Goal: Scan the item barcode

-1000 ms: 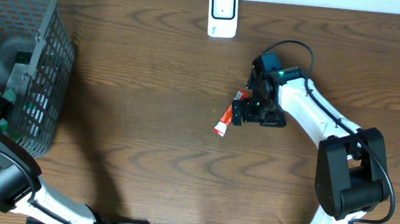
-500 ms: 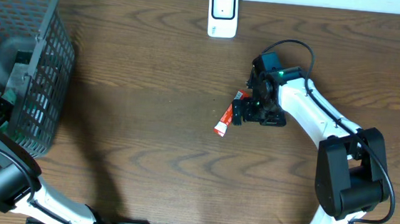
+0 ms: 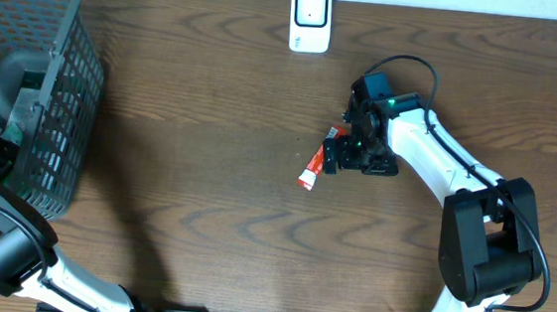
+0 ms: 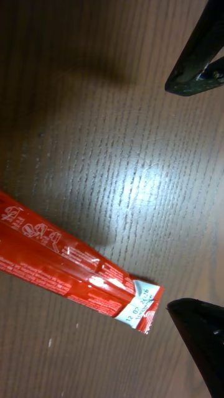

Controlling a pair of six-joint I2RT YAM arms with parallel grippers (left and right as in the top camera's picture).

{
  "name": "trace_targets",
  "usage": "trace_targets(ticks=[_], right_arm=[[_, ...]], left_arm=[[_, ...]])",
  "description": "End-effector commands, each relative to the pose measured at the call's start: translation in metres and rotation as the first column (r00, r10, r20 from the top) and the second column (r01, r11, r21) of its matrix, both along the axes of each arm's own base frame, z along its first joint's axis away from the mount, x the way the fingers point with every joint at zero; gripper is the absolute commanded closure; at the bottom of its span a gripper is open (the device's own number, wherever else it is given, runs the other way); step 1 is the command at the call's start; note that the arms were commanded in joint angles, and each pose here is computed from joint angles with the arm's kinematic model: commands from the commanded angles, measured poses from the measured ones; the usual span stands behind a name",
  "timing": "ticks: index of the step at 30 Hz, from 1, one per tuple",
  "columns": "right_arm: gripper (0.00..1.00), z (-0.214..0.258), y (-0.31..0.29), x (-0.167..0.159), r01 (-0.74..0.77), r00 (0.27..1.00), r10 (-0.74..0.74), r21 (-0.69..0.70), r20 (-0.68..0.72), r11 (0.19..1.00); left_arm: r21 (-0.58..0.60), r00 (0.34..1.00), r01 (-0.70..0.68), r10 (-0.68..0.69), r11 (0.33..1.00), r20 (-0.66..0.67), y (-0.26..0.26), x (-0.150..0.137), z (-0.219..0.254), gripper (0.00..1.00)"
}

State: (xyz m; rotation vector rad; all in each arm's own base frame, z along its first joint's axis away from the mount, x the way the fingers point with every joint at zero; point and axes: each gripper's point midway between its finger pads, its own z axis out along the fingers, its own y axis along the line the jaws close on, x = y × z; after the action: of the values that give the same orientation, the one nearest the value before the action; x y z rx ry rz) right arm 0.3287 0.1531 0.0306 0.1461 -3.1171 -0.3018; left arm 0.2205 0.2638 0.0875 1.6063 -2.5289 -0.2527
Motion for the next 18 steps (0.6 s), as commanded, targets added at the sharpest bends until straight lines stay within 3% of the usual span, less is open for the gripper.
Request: trace_targets(ticks=[1,3,11,18], right_arm=[[0.01,0.003,0.005,-0.001,-0.022,1.0,0.022,-0.001,0.015,1.0],[0.01,0.003,0.005,-0.001,-0.022,1.0,0.022,-0.001,0.015,1.0],[0.01,0.003,0.005,-0.001,-0.022,1.0,0.022,-0.001,0.015,1.0],[0.01,0.003,0.005,-0.001,-0.021,1.0,0.021,-0.001,0.014,1.0]], left_arm=[[-0.005,0.999,-0.023,0.023,1.0,-0.026,-0.002,-0.007,-0.012,0.22],[0.003,0.999,-0.03,0.03,1.0,-0.011,-0.001,-0.005,-0.01,0.22],[0.112,0.994,-0.037,0.025,0.993,0.109,0.014,0.011,0.035,0.42],[0.239,0.969,-0.062,0.001,0.969,0.246,0.023,0.02,0.082,0.43]])
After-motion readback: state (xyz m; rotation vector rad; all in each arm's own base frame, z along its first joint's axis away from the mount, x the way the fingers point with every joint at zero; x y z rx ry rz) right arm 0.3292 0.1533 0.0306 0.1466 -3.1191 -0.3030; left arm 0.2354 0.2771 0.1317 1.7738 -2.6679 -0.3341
